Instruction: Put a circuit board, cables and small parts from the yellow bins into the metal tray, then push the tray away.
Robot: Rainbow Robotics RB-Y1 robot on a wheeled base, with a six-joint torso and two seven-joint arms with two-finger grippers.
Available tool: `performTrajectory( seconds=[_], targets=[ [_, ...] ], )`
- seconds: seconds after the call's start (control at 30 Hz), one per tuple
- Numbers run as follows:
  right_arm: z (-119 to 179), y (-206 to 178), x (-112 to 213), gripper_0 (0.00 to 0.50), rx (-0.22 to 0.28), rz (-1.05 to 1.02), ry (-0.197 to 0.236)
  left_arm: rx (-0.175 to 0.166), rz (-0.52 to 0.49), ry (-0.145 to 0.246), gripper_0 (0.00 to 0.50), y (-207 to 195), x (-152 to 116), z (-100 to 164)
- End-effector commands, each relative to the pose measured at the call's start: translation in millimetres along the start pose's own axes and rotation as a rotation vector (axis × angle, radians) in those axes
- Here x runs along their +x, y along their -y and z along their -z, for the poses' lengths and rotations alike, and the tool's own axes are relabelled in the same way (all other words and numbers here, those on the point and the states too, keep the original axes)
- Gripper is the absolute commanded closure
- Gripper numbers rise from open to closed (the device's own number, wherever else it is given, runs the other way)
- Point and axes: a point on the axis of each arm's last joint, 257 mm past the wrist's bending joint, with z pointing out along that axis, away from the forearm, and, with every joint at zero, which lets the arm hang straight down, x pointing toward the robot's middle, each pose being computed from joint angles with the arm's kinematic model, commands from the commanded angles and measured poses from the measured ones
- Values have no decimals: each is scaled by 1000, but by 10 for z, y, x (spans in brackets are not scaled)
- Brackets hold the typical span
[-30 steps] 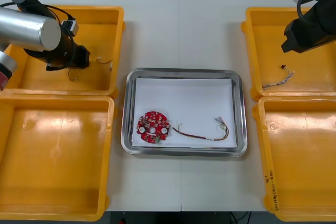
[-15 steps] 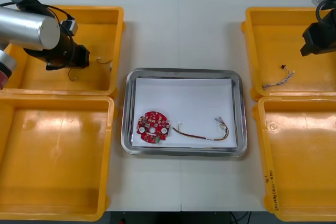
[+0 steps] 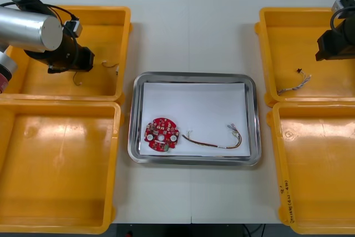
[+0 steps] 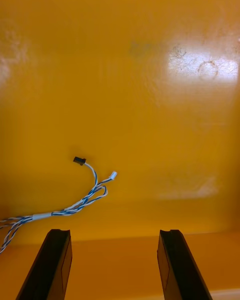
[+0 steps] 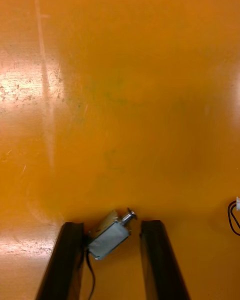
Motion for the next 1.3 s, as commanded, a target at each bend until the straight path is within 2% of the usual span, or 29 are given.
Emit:
performTrajectory(
  seconds=[0.03,0.47,0.7,0.8,1.07,1.3],
  targets=[
    [6,-93,-295,0,-22,-56,59,19,-138,52,500,197,-293,128],
    [-373,-186,-348,0,-65,-117,91,20,-147,39,500,171,-250,117],
    [-549,-247,-254,0,-82,-147,66,26,-145,26,500,142,-236,153],
    [-639,-271,-199,0,-89,-166,54,46,-134,3,500,145,-238,260],
    [-730,-314,-109,0,-62,-146,33,73,-136,-31,500,170,-280,585],
    [-769,-277,-87,0,-57,-153,40,73,-138,-58,500,124,-270,839]
  ],
)
